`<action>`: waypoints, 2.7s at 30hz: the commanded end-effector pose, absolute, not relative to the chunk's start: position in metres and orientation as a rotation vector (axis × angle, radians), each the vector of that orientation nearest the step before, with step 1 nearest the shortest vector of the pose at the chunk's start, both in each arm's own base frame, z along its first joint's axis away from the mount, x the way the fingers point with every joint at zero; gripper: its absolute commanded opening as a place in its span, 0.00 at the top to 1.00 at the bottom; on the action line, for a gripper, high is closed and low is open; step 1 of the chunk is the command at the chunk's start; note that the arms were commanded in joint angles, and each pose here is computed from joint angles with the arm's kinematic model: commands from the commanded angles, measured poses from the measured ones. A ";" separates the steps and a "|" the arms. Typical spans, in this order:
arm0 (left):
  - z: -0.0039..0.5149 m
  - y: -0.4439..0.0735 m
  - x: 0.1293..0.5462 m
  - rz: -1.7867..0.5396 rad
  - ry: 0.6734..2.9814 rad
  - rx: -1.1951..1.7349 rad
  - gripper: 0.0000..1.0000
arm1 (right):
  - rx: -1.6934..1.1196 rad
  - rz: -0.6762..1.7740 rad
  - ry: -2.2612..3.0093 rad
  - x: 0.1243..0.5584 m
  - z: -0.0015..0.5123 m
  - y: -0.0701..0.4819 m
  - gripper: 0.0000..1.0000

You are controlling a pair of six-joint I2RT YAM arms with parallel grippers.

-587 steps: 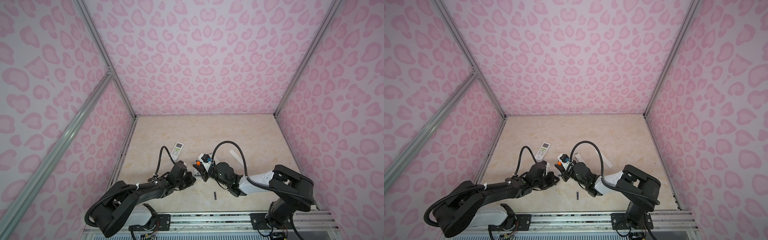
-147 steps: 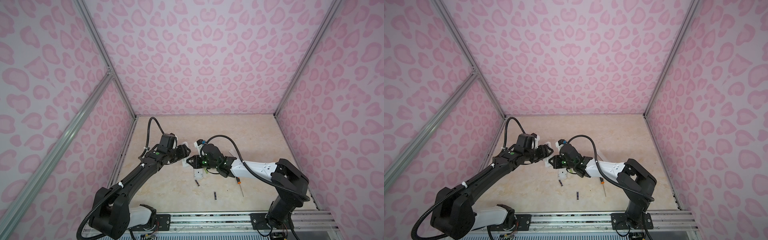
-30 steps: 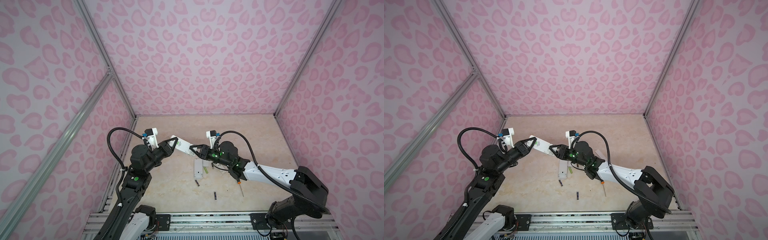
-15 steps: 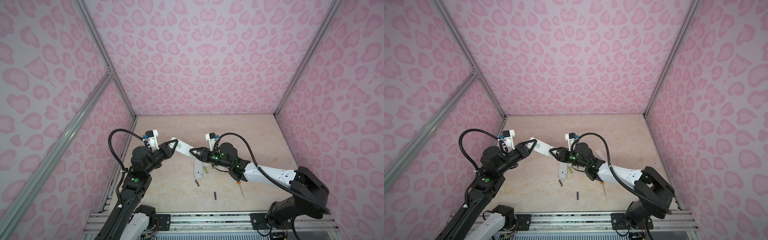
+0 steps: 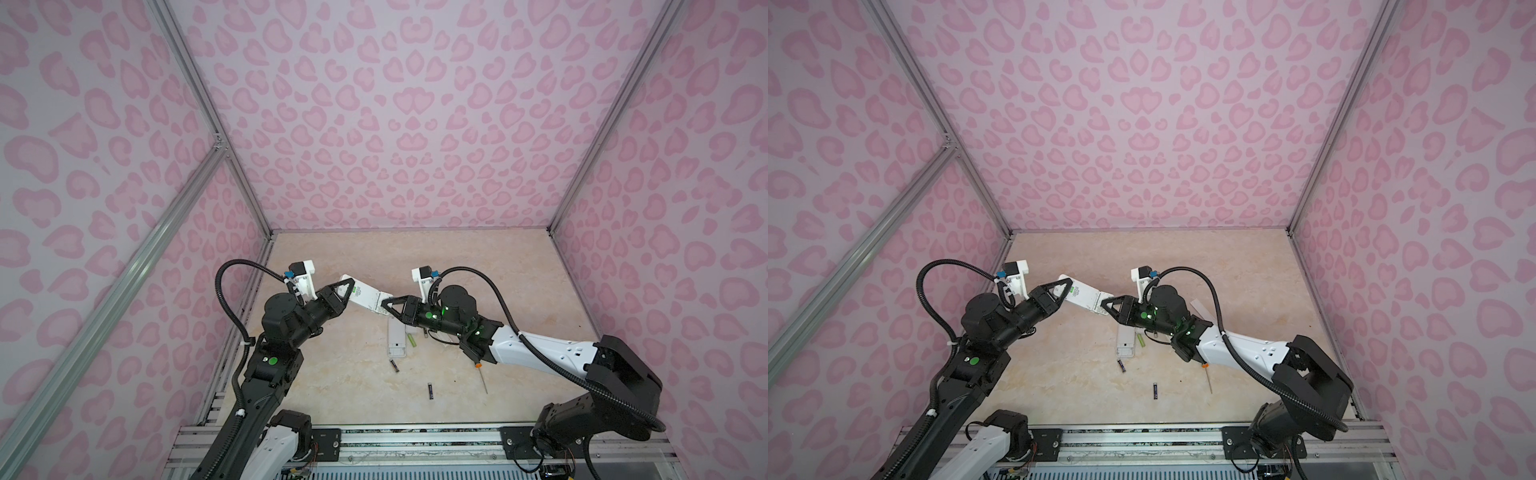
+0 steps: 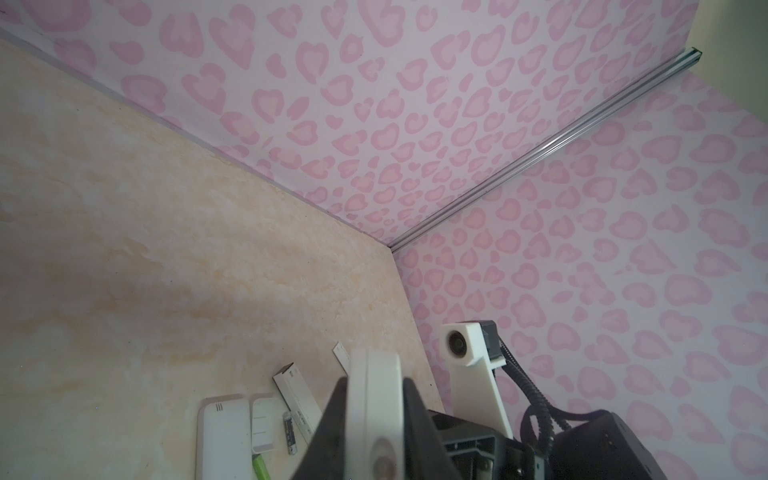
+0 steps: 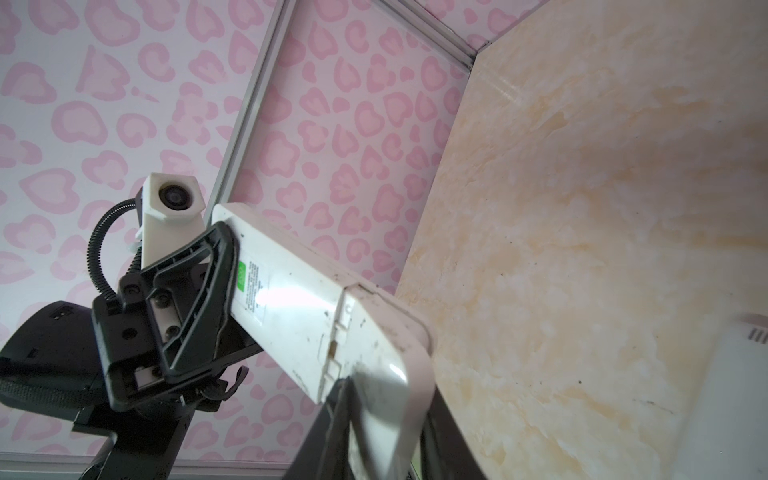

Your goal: Unload the batteries from the remote control

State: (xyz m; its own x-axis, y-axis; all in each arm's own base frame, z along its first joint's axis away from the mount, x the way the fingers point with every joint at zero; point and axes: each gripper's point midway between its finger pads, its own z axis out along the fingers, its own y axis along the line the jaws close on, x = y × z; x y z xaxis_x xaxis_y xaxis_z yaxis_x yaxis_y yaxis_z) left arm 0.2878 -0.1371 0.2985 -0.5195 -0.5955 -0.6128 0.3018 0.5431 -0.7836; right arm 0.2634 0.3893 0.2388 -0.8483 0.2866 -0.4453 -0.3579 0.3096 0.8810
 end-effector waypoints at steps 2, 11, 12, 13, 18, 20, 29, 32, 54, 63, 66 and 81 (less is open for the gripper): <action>0.307 -0.138 0.289 -1.142 1.754 -0.215 0.96 | -0.083 1.604 2.018 0.260 0.246 0.390 0.76; 0.307 -0.139 0.289 -1.153 1.758 -0.218 0.96 | -0.066 1.616 2.004 0.263 0.249 0.391 0.81; 0.307 -0.139 0.289 -1.154 1.757 -0.218 0.96 | -0.063 1.624 2.004 0.263 0.249 0.392 0.82; 0.306 -0.139 0.289 -1.159 1.760 -0.220 0.96 | -0.061 1.634 1.998 0.263 0.250 0.393 0.82; 0.304 -0.140 0.290 -1.167 1.773 -0.238 0.97 | -0.051 1.659 1.994 0.264 0.249 0.395 0.87; 0.303 -0.140 0.290 -1.169 1.779 -0.243 0.96 | -0.049 1.657 1.994 0.264 0.248 0.395 0.88; 0.294 -0.139 0.291 -1.157 1.802 -0.259 0.96 | -0.036 1.656 1.981 0.263 0.252 0.390 0.93; 0.295 -0.138 0.293 -1.148 1.810 -0.257 0.97 | -0.039 1.639 1.973 0.263 0.254 0.387 0.94; 0.193 -0.138 0.297 -1.077 2.094 -0.376 0.97 | 0.031 1.311 2.105 0.315 0.195 0.315 0.95; 0.131 -0.142 0.295 -1.074 2.274 -0.439 0.96 | 0.163 1.207 2.229 0.360 0.124 0.276 0.93; 0.115 -0.140 0.294 -1.058 2.310 -0.466 0.97 | 0.212 1.181 2.256 0.375 0.105 0.263 0.93; 0.069 -0.128 0.304 -1.013 2.425 -0.542 0.96 | 0.310 1.061 2.404 0.395 0.031 0.226 0.84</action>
